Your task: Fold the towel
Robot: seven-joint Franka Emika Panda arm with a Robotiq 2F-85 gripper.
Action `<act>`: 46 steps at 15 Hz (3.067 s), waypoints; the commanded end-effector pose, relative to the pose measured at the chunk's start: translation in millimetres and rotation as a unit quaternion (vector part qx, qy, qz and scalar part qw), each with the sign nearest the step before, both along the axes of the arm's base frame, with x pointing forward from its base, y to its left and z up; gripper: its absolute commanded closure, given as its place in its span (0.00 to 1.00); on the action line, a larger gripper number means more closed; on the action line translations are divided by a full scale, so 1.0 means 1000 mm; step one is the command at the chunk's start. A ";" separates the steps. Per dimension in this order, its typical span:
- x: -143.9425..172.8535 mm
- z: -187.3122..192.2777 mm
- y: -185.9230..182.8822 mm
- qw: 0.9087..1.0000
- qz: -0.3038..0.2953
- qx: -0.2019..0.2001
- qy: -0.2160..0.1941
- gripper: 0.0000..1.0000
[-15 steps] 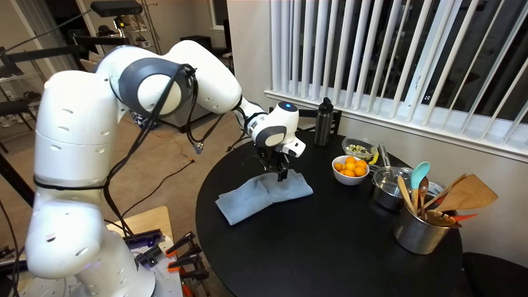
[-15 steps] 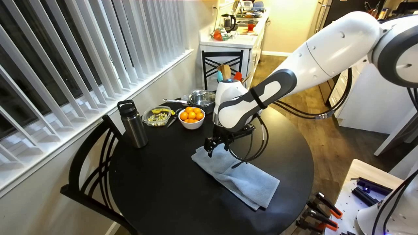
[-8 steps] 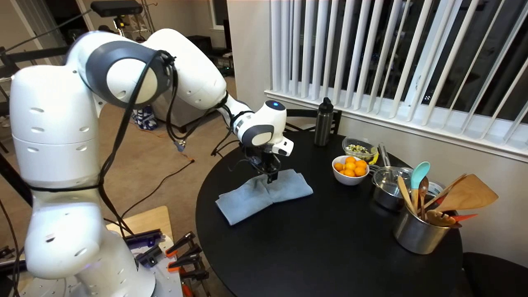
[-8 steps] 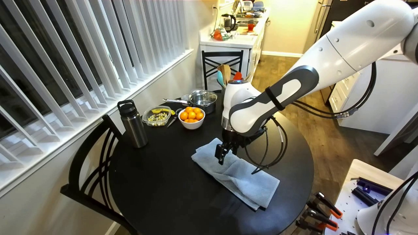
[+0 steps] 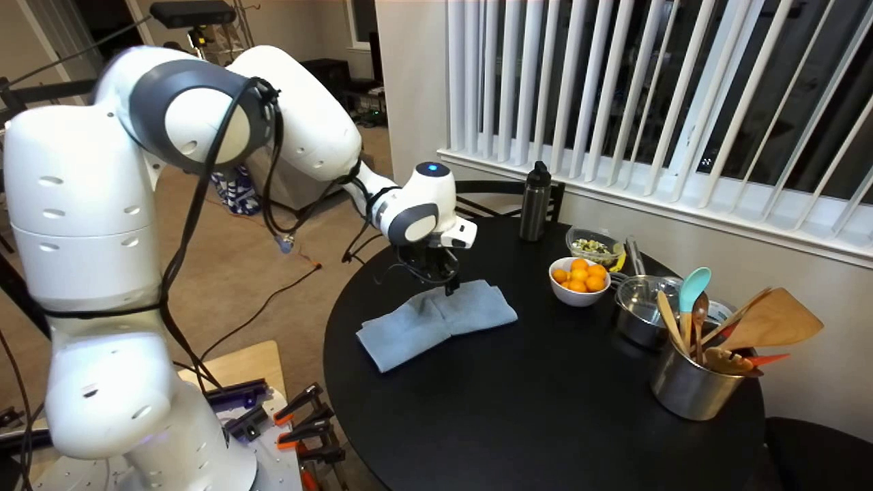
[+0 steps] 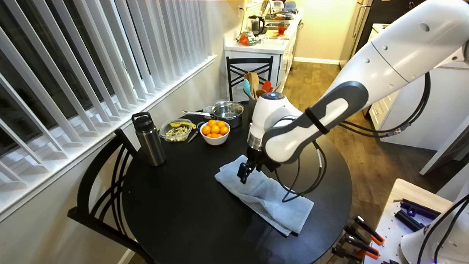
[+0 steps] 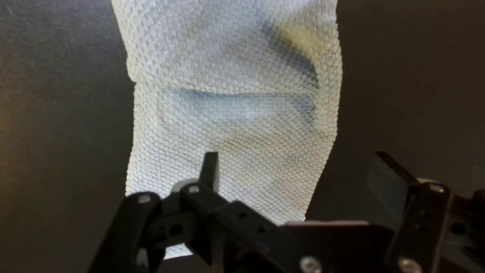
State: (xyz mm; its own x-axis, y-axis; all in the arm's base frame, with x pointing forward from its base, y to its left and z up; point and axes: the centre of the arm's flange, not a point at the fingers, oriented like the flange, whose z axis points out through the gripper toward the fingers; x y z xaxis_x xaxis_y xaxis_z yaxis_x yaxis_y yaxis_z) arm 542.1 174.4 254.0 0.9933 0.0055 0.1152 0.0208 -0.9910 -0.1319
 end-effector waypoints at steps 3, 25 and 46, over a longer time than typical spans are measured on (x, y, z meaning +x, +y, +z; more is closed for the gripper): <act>-0.090 0.006 0.038 0.989 -0.013 -0.098 -0.106 0.00; -0.164 -0.058 0.048 0.978 0.042 -0.202 -0.011 0.00; -0.149 -0.089 0.064 0.978 0.067 -0.197 0.011 0.55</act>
